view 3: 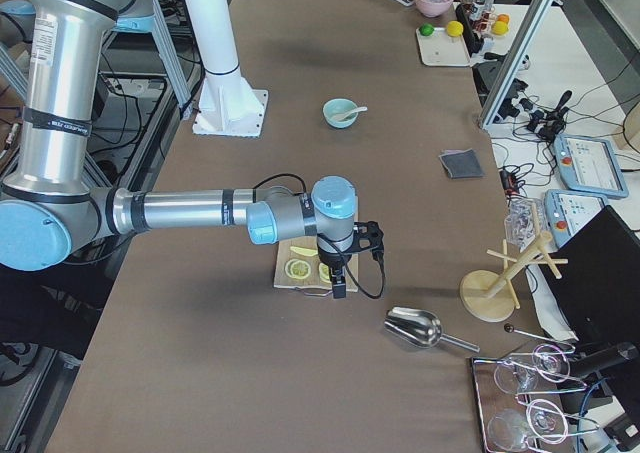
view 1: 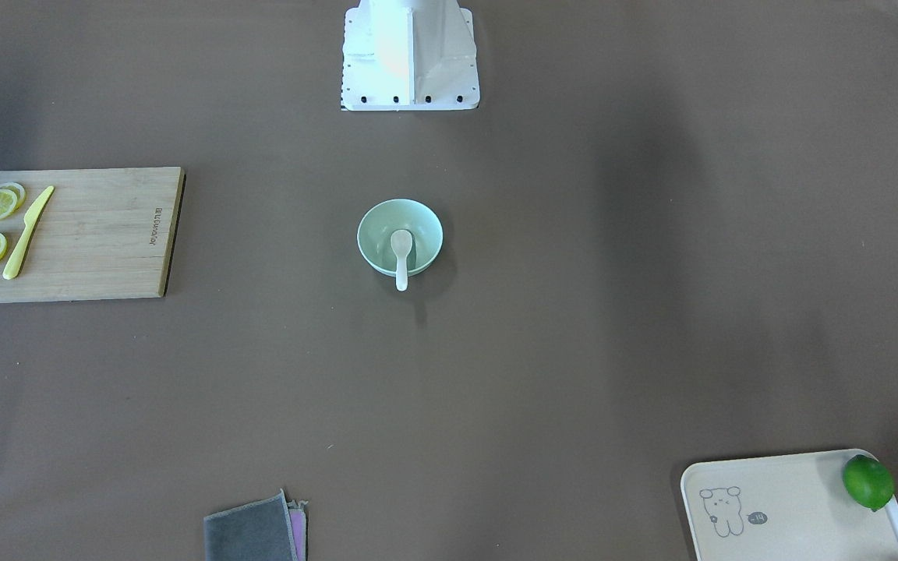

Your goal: Place spoon in bowl

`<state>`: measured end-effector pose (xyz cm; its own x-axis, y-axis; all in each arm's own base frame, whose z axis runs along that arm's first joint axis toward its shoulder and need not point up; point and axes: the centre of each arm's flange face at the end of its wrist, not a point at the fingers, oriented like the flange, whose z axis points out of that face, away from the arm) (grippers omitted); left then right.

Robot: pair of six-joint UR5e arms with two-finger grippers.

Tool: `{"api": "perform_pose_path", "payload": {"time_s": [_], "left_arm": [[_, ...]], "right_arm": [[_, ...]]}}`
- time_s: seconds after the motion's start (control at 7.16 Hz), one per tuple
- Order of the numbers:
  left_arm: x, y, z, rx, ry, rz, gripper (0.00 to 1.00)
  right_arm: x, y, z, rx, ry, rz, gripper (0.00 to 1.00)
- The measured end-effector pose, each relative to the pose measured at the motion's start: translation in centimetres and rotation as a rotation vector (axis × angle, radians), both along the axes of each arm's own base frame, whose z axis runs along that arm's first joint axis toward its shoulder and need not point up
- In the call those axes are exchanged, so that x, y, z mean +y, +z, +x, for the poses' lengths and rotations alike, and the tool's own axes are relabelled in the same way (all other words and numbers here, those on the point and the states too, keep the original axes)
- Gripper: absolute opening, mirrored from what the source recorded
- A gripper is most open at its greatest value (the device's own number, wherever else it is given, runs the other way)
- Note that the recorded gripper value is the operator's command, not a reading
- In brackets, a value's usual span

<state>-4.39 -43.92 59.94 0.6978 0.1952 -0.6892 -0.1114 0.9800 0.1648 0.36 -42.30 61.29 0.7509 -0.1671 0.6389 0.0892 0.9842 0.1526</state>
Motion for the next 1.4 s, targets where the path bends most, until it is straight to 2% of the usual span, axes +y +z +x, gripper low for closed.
{"api": "perform_pose_path", "payload": {"time_s": [1.4], "left_arm": [[-0.31,-0.10,-0.66,-0.004,-0.013,0.007,0.98]], "right_arm": [[0.55,0.07,0.90,0.002,0.015,0.000,1.00]]}}
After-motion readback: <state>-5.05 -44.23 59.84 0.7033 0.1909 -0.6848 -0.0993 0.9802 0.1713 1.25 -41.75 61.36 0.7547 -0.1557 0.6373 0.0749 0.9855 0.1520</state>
